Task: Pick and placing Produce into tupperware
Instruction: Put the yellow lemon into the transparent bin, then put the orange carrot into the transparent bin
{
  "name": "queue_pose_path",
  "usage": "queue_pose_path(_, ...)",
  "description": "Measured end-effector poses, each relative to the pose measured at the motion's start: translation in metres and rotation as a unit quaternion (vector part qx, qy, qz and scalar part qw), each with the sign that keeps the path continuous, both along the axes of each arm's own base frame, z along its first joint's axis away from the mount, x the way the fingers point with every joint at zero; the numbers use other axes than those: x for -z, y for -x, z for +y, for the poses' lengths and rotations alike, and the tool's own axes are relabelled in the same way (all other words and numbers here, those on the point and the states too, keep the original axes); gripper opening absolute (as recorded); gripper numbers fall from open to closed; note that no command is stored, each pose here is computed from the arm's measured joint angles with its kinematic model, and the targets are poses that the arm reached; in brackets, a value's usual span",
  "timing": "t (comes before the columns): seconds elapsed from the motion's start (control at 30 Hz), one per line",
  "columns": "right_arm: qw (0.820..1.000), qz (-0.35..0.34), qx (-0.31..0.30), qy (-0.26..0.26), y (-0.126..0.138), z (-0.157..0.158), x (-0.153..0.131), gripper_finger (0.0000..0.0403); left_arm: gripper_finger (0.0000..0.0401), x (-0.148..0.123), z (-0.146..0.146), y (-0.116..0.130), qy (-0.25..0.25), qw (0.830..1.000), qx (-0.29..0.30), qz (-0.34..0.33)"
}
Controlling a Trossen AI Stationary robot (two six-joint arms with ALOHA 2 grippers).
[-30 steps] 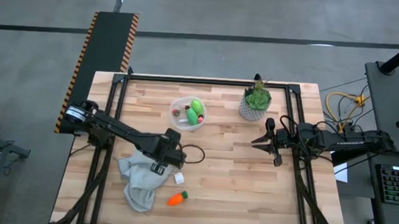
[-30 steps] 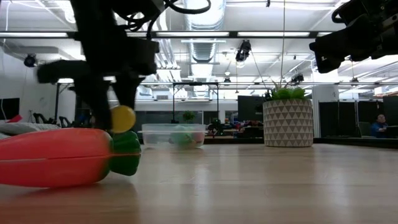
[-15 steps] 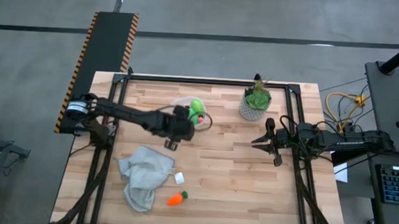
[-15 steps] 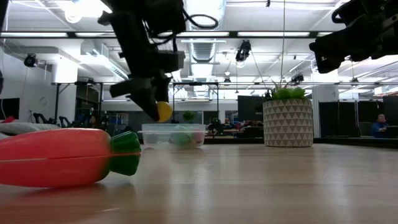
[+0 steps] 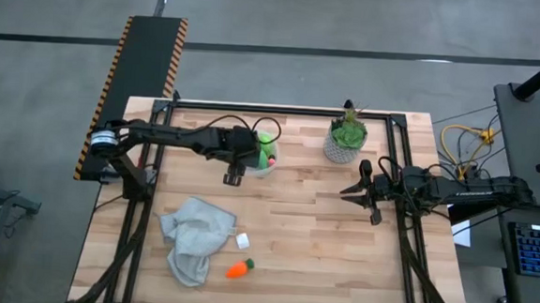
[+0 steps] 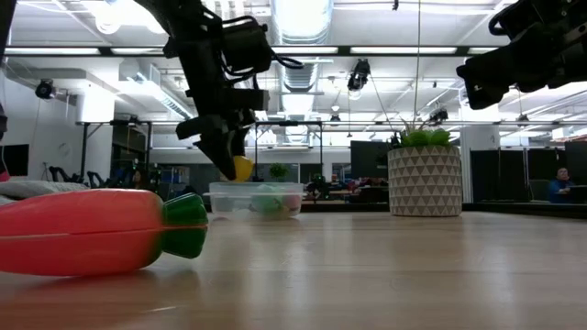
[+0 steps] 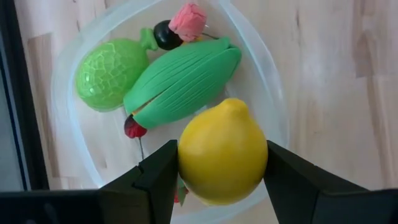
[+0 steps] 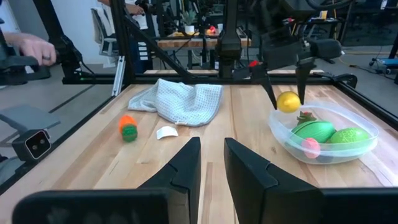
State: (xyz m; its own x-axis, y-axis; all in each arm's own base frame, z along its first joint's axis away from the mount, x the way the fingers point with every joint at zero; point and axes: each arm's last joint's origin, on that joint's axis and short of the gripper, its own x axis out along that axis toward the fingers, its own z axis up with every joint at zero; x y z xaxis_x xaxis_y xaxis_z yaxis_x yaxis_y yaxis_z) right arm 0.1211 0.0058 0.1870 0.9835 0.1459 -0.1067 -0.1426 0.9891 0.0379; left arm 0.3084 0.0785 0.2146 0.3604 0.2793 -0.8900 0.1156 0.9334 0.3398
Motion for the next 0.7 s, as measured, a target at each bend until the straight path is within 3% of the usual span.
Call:
queue_pose_path(0.27, 1.000, 0.000, 0.000, 0.001, 0.000, 0.000, 0.000, 0.0063, 0.0227, 0.000, 0.001, 0.000, 0.000, 1.000, -0.001, -0.003)
queue_pose_path(0.53, 1.000, 0.000, 0.000, 0.001, 0.000, 0.000, 0.000, 0.0063, 0.0235, -0.001, 0.001, -0.001, -0.001, 1.000, -0.002, -0.011)
queue_pose_path(0.7, 1.000, 0.000, 0.000, 0.004, 0.000, 0.000, 0.000, 0.0063, 0.0236, -0.008, -0.014, -0.001, 0.004, 1.000, 0.011, -0.023)
